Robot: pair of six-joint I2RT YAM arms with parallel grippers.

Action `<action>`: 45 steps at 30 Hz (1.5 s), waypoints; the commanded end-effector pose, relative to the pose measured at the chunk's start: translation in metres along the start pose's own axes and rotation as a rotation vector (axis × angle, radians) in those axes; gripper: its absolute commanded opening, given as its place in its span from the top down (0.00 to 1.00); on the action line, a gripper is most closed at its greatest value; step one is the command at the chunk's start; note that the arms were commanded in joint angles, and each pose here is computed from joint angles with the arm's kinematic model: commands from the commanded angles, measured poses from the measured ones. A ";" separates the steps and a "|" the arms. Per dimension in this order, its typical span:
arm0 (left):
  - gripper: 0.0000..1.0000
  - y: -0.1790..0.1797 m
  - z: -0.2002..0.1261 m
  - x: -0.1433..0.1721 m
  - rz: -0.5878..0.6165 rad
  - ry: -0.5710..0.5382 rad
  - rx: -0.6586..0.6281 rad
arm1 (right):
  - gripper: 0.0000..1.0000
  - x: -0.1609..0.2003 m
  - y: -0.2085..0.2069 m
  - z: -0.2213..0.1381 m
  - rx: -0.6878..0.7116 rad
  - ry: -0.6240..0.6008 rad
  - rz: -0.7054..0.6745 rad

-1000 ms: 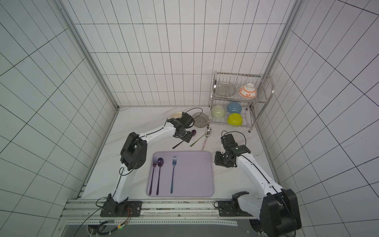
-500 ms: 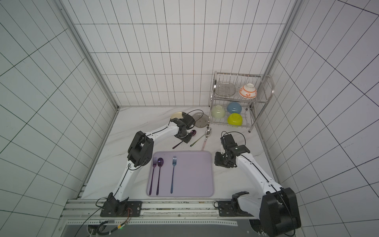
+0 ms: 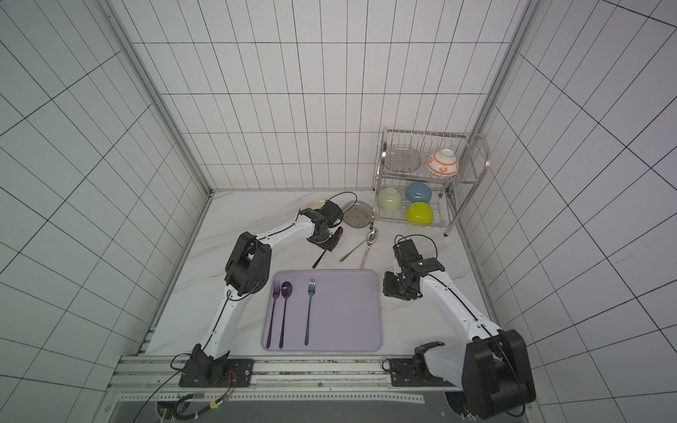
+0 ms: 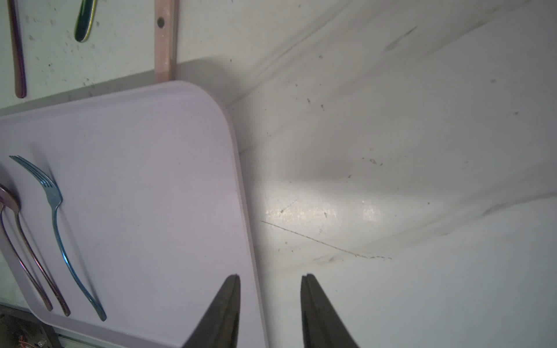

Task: Set the spoon and fork side by side
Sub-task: Pick up the spoon from the center of the board, then place the spoon on the tray.

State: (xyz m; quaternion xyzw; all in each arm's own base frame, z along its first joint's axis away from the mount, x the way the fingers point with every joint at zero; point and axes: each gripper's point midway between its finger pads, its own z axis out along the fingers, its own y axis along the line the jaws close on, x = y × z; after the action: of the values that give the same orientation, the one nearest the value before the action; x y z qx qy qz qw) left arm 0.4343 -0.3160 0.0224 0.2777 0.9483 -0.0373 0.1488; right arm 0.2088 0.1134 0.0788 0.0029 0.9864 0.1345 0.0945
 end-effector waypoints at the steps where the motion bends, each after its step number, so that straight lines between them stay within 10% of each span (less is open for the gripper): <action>1: 1.00 0.024 0.015 0.017 -0.022 0.053 -0.071 | 0.63 0.002 -0.003 0.000 0.020 0.008 0.012; 18: 1.00 0.080 -0.156 -0.040 -0.428 -0.322 -0.115 | 0.63 0.003 -0.002 0.001 0.009 0.003 0.019; 35: 1.00 -0.089 -0.161 0.160 -0.532 -0.186 -0.017 | 0.63 0.006 -0.003 -0.004 -0.005 -0.030 0.005; 45: 1.00 -0.133 -0.118 0.189 -0.494 -0.144 -0.077 | 0.63 0.007 -0.003 -0.004 0.005 -0.020 0.007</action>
State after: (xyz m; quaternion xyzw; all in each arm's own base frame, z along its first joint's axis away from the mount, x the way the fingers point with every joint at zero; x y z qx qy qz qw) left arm 0.1753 -0.3016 0.0832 0.0524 0.9777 -0.0552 0.1957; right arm 0.2045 0.1121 0.0816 0.0084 0.9837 0.1426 0.1096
